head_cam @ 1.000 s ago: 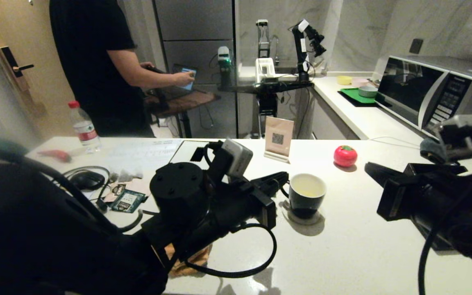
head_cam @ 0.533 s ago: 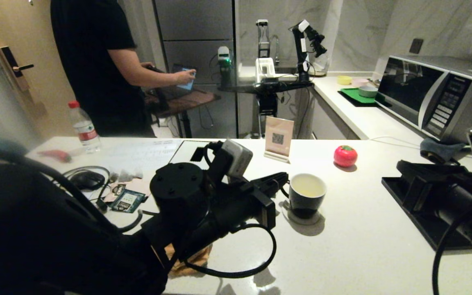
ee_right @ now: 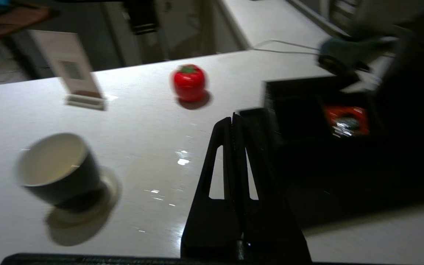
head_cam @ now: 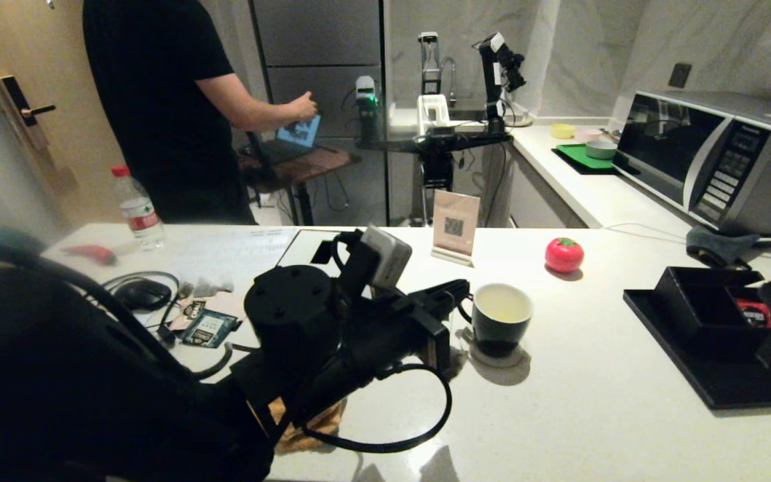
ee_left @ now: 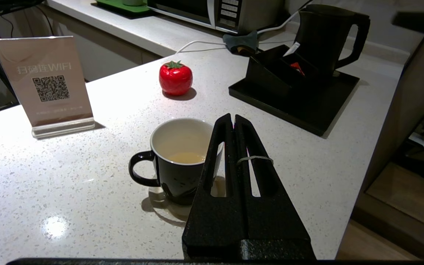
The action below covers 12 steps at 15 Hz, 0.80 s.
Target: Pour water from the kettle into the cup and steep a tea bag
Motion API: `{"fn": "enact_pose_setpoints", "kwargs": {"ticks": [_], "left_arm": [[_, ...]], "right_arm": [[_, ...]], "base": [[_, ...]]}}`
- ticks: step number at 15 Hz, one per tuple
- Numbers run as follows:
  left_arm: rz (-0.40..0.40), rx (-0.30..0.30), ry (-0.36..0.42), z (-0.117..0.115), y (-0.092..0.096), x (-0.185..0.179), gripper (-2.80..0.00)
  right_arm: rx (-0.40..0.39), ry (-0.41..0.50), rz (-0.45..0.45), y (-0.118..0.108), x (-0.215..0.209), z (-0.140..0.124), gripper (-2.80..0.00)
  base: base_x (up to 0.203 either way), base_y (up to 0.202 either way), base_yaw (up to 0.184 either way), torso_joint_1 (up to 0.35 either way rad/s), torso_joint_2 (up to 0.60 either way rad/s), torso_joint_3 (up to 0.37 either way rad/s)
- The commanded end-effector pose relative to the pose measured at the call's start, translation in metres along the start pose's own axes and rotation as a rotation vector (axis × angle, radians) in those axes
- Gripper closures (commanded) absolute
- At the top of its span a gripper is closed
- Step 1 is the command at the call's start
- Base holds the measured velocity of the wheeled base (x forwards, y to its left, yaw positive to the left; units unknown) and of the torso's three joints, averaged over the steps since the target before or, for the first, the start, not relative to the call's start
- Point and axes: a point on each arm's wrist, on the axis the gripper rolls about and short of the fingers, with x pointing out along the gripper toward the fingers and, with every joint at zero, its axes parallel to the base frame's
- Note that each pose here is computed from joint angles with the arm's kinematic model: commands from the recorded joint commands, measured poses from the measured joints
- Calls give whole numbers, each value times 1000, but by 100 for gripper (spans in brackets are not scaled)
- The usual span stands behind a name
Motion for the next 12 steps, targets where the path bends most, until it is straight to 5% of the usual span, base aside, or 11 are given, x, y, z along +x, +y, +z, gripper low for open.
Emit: {"fn": "enact_pose_setpoints", "kwargs": {"ticks": [1,12], "left_arm": [[-1,0,-11,2,0,0,0],[-2,1,-16,4,-1,-1,0]], "right_arm": [[13,-40,-103,-24,-20,-8,0],[-176,-108,-262,-68,-113,-62,0]], "base": [[0,0,0,0,0,0],[0,0,0,0,0,0]]}}
